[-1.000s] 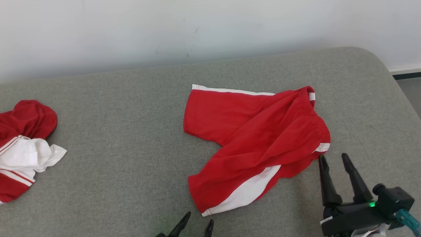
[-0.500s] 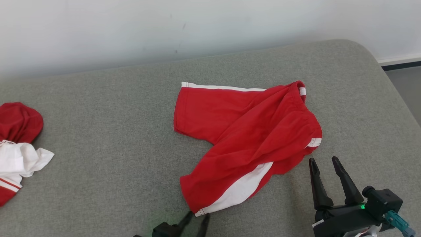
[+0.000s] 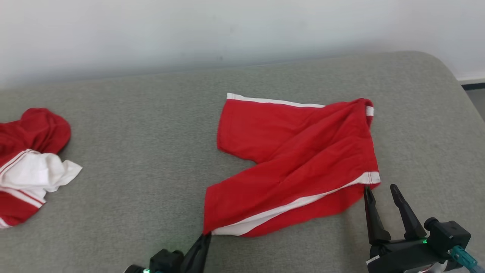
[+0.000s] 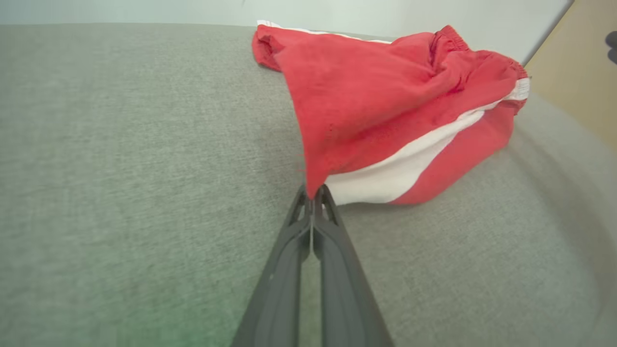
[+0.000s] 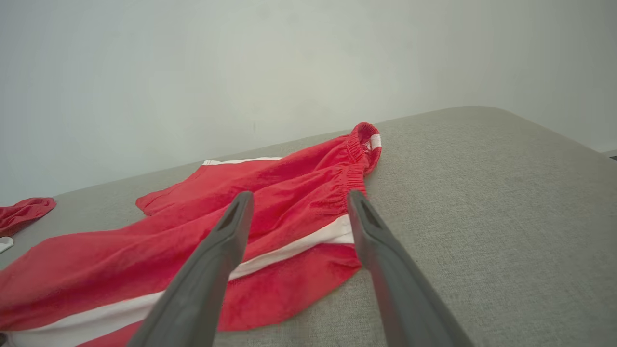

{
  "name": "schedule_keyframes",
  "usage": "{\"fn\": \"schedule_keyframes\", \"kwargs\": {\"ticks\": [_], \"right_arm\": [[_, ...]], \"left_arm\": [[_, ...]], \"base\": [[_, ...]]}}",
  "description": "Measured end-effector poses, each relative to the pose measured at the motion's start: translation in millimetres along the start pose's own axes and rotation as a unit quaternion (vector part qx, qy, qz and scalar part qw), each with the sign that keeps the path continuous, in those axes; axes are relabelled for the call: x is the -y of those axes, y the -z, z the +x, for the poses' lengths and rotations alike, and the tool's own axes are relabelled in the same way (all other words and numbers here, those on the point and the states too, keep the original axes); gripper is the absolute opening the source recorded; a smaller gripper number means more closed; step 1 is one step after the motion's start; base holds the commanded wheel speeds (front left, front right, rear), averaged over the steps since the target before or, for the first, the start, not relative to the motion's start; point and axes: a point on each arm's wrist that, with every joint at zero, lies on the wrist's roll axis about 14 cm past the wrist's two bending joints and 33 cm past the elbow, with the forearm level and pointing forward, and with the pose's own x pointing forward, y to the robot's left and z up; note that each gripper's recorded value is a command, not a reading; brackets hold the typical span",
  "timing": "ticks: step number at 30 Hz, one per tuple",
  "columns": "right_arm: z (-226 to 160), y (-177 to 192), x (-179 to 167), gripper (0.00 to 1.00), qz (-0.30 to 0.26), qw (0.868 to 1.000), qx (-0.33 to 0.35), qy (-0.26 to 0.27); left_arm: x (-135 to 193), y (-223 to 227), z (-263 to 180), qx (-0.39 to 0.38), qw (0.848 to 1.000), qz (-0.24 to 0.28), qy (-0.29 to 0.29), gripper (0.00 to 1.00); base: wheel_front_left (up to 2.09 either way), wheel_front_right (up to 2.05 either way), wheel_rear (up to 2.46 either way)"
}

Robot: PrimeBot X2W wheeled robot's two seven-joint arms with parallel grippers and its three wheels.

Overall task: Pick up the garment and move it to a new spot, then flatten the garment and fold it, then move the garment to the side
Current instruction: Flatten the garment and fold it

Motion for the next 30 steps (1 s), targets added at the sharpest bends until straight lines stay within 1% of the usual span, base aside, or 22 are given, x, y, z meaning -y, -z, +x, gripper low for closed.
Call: {"fn": "schedule_keyframes", "kwargs": {"ticks": [3, 8, 13, 20, 24, 25, 26, 27, 30], "right_arm": [[4.8, 1.6, -8.2, 1.0, 0.001, 1.0, -0.002, -0.013], [11.6, 3.5, -21.8, 1.0, 0.002, 0.999, -0.004, -0.036], [13.7, 5.3, -27.9, 1.0, 0.003, 0.999, -0.007, -0.047], [0.3, 24.7, -29.3, 1.0, 0.0, 0.997, -0.044, -0.059], [-11.0, 33.2, -18.7, 1.0, -0.017, 0.996, -0.066, -0.061], [-12.8, 33.5, -16.5, 1.0, -0.019, 0.996, -0.068, -0.06], [-12.8, 33.5, -16.5, 1.0, -0.019, 0.996, -0.068, -0.06], [-14.2, 33.2, -14.4, 1.0, -0.02, 0.996, -0.068, -0.059], [-18.6, 32.0, -9.3, 1.0, -0.024, 0.996, -0.07, -0.056]], "left_arm": [[-16.2, -1.0, -12.6, 0.003, 1.0, 0.01, -0.022, 0.0], [-45.3, -15.9, -31.1, 0.027, 0.997, 0.02, -0.069, 0.0], [-63.0, -26.4, -45.8, 0.044, 0.994, 0.03, -0.099, 0.0], [-53.7, -17.3, -47.3, 0.035, 0.995, 0.015, -0.092, 0.0], [-45.6, -12.1, -43.7, 0.028, 0.996, 0.005, -0.082, 0.0], [-44.1, -12.6, -42.6, 0.03, 0.996, 0.002, -0.081, 0.16], [-44.1, -12.6, -42.6, 0.03, 0.996, 0.002, -0.081, 0.49], [-43.2, -12.5, -41.7, 0.03, 0.996, 0.001, -0.08, 1.0], [-44.8, -9.3, -41.7, 0.025, 0.996, -0.002, -0.084, 1.0]], "base": [[0.0, 0.0, 0.0], [0.0, 0.0, 0.0], [0.0, 0.0, 0.0], [0.0, 0.0, 0.0], [0.0, 0.0, 0.0], [0.0, 0.0, 0.0], [0.0, 0.0, 0.0], [0.0, 0.0, 0.0], [0.0, 0.0, 0.0]]}}
